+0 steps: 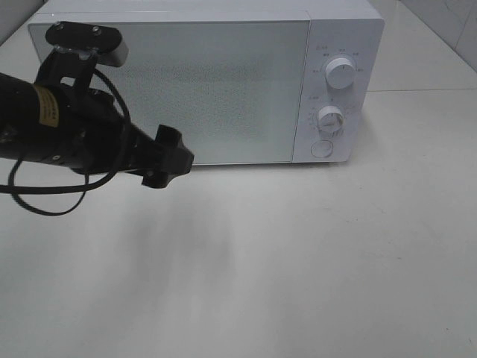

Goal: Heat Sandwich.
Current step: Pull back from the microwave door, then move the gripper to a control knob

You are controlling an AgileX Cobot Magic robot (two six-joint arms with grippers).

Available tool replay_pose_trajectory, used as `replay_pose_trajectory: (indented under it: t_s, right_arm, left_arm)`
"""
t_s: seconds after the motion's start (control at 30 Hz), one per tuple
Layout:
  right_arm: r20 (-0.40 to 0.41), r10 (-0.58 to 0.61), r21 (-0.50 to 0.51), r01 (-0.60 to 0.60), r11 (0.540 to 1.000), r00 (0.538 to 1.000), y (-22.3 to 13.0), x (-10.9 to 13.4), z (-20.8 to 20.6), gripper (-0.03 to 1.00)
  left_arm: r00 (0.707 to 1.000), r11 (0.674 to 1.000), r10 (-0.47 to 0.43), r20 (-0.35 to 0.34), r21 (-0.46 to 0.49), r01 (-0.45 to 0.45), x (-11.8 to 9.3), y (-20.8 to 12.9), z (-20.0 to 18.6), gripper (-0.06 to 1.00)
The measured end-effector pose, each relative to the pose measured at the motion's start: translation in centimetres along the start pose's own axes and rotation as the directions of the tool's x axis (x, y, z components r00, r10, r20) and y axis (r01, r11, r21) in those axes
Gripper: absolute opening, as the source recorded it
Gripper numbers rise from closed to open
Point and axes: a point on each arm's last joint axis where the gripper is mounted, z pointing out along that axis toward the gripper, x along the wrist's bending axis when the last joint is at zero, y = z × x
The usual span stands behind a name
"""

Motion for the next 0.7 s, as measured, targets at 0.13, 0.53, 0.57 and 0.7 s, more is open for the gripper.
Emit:
replay_pose_trajectory:
  t_s: [0.13,0.53,0.57,0.7]
  right_arm:
    - [0.000,0.000,0.000,0.000,1.000,1.000,0.0,0.0,0.0,0.76]
    - [0.000,0.000,0.000,0.000,1.000,1.000,0.0,0.0,0.0,0.76]
    - [0.000,0.000,0.000,0.000,1.000,1.000,0.0,0.0,0.0,0.76]
    - [0.000,0.000,0.000,0.000,1.000,1.000,0.0,0.0,0.0,0.76]
  left_arm:
    - [0.999,0.994,-0.001,-0.046,0.108,0.006,0.5,-0.7,-2.1,0.99]
    - [0.974,0.981,-0.094,-0.206,0.147,0.126,5.0,-1.0,-8.2,0.99]
    - [0.970,0.981,-0.104,-0.220,0.136,0.136,5.5,-1.0,-8.9,0.99]
    - [0.947,0.978,-0.151,-0.285,0.099,0.185,7.4,-1.3,-11.4,0.99]
